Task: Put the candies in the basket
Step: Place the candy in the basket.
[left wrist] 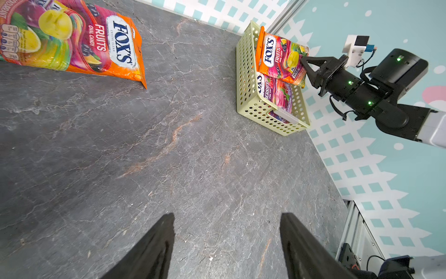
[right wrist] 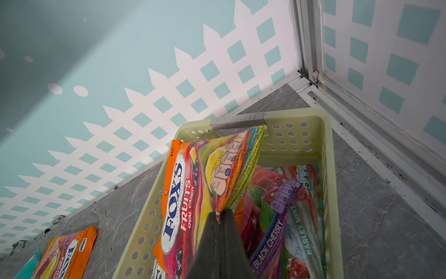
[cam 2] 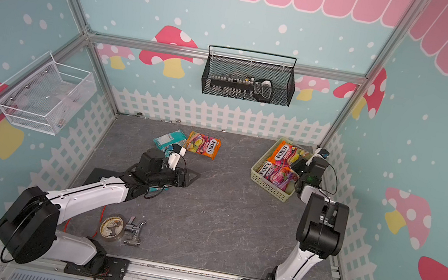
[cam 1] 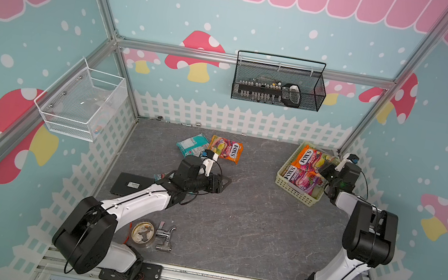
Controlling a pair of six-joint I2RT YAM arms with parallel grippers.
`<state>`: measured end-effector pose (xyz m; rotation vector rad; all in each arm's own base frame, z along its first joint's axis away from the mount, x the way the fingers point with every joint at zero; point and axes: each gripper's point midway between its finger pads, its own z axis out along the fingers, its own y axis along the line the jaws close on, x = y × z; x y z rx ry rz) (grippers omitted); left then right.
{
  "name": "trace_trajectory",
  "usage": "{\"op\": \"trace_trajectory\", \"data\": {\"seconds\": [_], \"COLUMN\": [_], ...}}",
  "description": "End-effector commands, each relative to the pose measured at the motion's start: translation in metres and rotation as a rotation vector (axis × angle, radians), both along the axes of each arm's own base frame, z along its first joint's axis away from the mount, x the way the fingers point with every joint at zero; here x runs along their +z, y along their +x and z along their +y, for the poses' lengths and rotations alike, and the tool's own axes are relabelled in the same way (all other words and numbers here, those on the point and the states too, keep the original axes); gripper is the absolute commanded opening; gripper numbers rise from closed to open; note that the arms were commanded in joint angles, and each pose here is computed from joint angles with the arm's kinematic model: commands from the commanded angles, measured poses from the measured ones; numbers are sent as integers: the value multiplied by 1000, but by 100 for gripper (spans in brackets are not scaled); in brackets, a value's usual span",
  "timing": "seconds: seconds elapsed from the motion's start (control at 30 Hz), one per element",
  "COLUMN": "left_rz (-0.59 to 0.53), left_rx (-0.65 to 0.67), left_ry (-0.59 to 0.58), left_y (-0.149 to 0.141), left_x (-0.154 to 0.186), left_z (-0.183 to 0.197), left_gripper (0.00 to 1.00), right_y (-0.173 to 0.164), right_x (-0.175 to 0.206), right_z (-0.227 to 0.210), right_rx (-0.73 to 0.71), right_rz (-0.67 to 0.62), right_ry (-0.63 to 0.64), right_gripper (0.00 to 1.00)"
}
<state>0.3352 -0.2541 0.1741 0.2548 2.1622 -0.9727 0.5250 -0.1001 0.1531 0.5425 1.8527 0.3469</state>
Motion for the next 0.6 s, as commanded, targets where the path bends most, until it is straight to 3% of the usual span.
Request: {"op": "trace_trajectory", "data": {"seconds": [0.0, 0.27, 0.57], "left_rz": [-16, -14, -24], "left_rx": [0, 10, 32], "left_ry": [13, 23, 37], "left_y": [-3, -3, -2], "left_x": [-1, -3, 0], "left_z": [2, 5, 9], "left_gripper": [73, 73, 74], "right_y": [15, 38, 33], "right_x": [21, -26, -35], "right_z": [-16, -29, -34], "right_rx": [-44, -42, -48], "right_rz": [-85, 28, 74], "right_ry": [19, 68, 59], "right_gripper": [0, 0, 8]}}
